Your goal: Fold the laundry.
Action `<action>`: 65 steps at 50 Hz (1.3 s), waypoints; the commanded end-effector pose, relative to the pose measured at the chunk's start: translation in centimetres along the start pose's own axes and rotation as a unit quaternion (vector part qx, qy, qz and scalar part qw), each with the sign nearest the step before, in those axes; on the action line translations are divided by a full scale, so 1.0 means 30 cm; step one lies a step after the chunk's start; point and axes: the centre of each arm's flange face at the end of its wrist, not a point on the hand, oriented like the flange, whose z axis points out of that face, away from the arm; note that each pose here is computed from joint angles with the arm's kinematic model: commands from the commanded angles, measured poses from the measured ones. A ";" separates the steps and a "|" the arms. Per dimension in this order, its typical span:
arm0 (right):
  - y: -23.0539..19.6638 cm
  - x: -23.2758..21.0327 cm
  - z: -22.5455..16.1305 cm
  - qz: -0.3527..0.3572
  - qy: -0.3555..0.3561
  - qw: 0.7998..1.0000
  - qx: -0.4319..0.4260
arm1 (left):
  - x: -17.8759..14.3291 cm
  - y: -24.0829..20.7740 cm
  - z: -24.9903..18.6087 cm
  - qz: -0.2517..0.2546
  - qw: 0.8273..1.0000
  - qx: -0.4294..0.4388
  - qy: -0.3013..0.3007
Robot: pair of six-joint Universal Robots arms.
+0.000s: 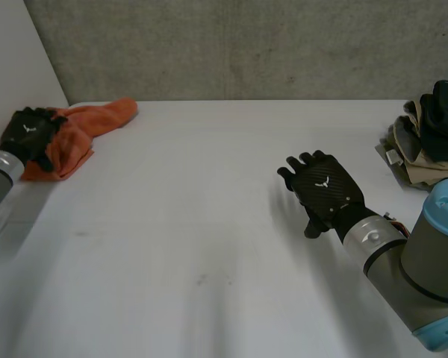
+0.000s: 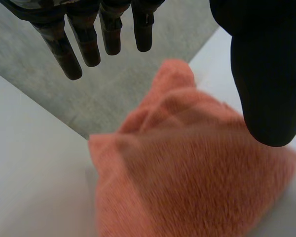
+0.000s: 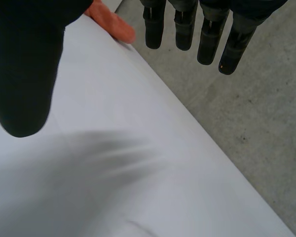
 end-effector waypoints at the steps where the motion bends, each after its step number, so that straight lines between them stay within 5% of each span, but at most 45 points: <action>1: 0.023 -0.009 -0.018 0.011 -0.003 1.000 -0.013 | 0.023 0.104 0.070 0.011 1.000 0.004 -0.010; 14: 0.073 0.014 -0.032 0.019 0.011 0.999 -0.040 | 0.039 0.159 0.118 0.020 0.999 0.014 -0.024; 22: 0.078 0.030 -0.031 0.021 0.017 0.999 -0.042 | 0.063 -0.132 0.069 0.025 0.998 0.055 -0.028; 29: 0.068 0.058 -0.029 0.018 0.035 0.999 -0.038 | 0.255 -0.520 -0.125 -0.057 0.988 0.134 0.046; 33: 0.070 0.096 -0.028 0.018 0.059 0.997 -0.041 | 0.418 -0.675 -0.313 -0.141 0.970 0.148 0.129; 37: 0.073 0.135 -0.027 0.018 0.083 0.995 -0.046 | 0.630 -0.768 -0.533 -0.209 0.930 0.149 0.263; 38: 0.075 0.144 -0.025 0.018 0.089 0.995 -0.047 | 0.718 -0.784 -0.621 -0.226 0.908 0.143 0.323; 42: 0.071 0.154 -0.021 0.016 0.094 0.994 -0.045 | 0.868 -0.810 -0.787 -0.227 0.863 0.145 0.427; 44: 0.069 0.158 -0.019 0.017 0.094 0.994 -0.045 | 0.887 -0.820 -0.810 -0.222 0.858 0.150 0.439; 49: 0.059 0.166 -0.013 0.016 0.097 0.994 -0.041 | 0.846 -0.839 -0.764 -0.211 0.873 0.165 0.407; 55: 0.038 0.184 -0.004 0.025 0.101 0.994 -0.032 | 0.682 -0.788 -0.603 -0.216 0.920 0.147 0.293; 65: -0.057 0.186 -0.089 0.070 0.038 0.990 -0.112 | 0.629 -0.769 -0.532 -0.213 0.938 0.134 0.238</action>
